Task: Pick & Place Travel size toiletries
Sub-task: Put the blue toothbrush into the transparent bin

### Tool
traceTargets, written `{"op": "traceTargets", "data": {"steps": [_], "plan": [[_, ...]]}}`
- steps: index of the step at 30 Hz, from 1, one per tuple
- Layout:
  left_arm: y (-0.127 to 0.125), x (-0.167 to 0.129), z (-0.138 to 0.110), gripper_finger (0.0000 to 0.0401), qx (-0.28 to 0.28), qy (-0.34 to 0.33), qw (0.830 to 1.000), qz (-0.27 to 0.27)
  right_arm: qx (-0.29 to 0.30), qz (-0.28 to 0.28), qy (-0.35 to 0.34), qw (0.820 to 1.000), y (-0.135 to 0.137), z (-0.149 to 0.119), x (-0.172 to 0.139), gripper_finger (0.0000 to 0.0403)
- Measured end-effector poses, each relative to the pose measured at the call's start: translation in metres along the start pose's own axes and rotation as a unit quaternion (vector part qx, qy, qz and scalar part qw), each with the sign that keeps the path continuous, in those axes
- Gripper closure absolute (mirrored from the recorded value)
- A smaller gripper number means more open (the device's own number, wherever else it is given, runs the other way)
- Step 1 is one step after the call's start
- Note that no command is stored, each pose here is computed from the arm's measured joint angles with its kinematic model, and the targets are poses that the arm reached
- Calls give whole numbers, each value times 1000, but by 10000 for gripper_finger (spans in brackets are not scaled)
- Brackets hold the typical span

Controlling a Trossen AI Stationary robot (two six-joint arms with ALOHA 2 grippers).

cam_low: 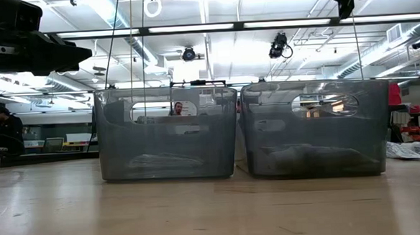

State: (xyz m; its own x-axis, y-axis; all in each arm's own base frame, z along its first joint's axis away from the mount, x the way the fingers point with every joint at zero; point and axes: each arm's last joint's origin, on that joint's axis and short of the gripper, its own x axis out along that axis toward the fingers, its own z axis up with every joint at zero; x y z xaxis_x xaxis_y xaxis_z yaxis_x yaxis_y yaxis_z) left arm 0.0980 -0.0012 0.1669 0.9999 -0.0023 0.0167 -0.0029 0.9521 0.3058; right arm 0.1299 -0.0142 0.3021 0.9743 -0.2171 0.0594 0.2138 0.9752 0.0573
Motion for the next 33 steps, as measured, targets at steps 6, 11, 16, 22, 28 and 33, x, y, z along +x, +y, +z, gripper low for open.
{"op": "traceTargets", "data": {"steps": [6,11,16,22,28,33], "plan": [[0,0,0,385,0,0,1000,0,-5,-43,14,999,-3,-4,6,394],[0,0,0,385,0,0,1000,0,-6,-82,12,997,-11,-4,8,394],[0,0,0,385,0,0,1000,0,-9,-113,6,994,-21,-2,8,394],[0,0,0,385,0,0,1000,0,-11,-149,-3,989,-35,10,5,394],[0,0,0,385,0,0,1000,0,-16,-206,18,978,-50,14,2,398],[0,0,0,385,0,0,1000,0,-12,-230,70,971,-57,6,3,399]]}}
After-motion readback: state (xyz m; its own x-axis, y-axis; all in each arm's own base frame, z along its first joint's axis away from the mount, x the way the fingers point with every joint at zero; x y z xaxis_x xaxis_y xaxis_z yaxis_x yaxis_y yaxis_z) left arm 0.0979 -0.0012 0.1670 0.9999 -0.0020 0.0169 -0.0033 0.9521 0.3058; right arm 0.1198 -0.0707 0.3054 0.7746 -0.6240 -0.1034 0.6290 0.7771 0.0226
